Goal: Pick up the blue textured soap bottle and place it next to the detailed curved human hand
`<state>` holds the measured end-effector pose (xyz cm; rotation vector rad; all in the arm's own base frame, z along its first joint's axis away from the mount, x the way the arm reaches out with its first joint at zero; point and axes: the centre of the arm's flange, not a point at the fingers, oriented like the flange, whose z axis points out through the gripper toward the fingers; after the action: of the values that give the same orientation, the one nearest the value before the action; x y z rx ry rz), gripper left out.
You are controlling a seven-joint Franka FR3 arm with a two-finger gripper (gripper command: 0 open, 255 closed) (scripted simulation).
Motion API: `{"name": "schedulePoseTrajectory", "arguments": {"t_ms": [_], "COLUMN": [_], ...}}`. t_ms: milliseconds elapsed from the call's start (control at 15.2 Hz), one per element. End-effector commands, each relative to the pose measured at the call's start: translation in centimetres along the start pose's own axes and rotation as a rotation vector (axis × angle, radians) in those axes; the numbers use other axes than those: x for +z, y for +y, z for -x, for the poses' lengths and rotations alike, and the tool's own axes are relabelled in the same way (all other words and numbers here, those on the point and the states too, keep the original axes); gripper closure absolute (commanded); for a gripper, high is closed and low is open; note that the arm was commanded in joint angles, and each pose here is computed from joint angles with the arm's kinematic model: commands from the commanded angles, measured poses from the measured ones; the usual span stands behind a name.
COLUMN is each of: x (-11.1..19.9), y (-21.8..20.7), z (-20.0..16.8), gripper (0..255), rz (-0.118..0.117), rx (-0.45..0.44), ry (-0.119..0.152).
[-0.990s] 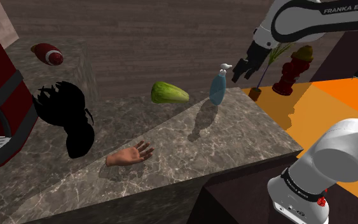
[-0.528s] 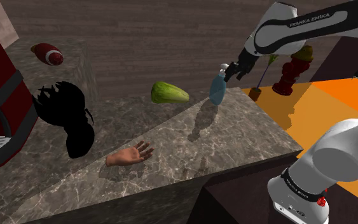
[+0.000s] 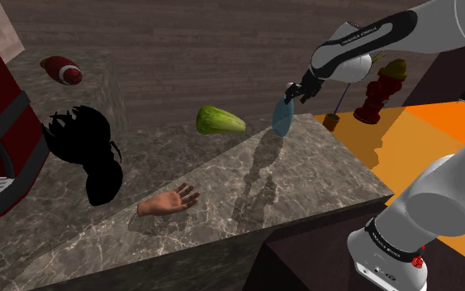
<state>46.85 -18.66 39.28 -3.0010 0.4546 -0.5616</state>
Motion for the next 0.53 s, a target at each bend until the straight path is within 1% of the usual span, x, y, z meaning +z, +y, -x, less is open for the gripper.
{"name": "schedulePoseTrajectory", "arguments": {"t_ms": [0,66,462], "x": [1.5,1.9,5.0], "y": [1.6,1.9,1.9], "z": [-1.1,-1.4,-1.5], "gripper": [0,0,0], "rz": [0.005,0.005,0.005], "rx": [0.023,0.028,0.028], "ry": [0.03,0.036,0.036]}}
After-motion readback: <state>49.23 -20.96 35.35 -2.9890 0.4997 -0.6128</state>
